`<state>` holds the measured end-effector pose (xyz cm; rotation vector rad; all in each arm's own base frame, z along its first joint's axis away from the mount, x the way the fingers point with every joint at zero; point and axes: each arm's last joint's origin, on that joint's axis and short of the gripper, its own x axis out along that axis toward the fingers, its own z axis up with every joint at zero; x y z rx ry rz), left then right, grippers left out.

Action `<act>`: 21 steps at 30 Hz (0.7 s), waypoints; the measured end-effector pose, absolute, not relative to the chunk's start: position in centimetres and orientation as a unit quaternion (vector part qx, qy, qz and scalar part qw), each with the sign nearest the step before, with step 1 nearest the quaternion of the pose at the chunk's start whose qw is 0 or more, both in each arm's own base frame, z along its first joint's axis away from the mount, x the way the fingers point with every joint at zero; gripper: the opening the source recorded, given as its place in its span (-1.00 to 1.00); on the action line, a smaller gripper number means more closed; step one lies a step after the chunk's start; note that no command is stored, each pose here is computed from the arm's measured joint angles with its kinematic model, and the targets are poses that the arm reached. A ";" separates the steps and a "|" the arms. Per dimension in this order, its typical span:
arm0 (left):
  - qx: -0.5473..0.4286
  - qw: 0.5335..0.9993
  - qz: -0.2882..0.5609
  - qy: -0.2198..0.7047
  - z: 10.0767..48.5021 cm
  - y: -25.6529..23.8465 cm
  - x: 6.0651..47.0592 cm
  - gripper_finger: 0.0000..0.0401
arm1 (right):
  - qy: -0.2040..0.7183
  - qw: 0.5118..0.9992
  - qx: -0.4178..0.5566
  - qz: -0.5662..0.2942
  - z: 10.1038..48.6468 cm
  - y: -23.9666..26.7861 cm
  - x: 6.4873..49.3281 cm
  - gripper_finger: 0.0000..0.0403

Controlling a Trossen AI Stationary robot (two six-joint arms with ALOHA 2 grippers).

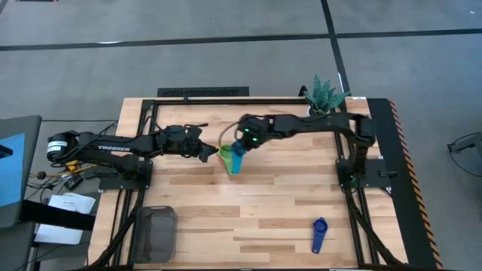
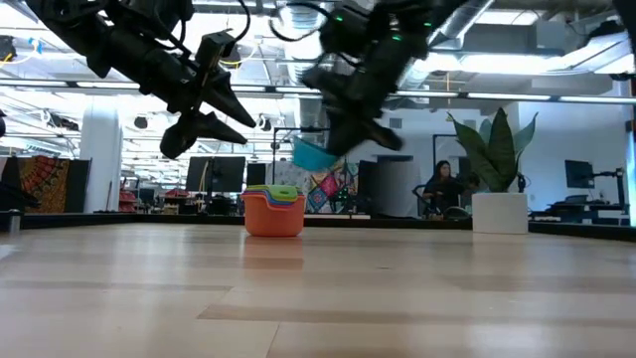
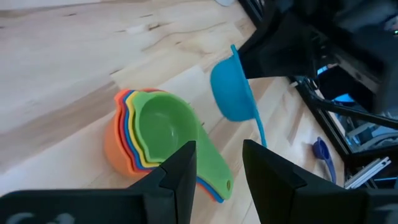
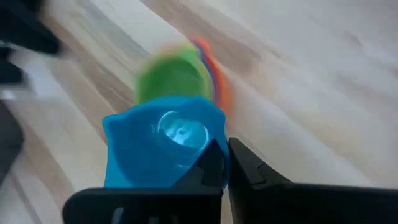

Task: Nest measuring cups in basket
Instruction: Stack the light blue measuring cup on top of the green measuring cup

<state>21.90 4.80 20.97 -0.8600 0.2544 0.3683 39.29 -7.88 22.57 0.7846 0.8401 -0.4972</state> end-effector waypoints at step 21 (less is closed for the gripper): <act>-0.430 0.874 0.190 0.119 20.9 4.5 21.9 -0.41 | 0.461 0.823 0.297 -0.149 20.7 -8.6 44.4 -0.83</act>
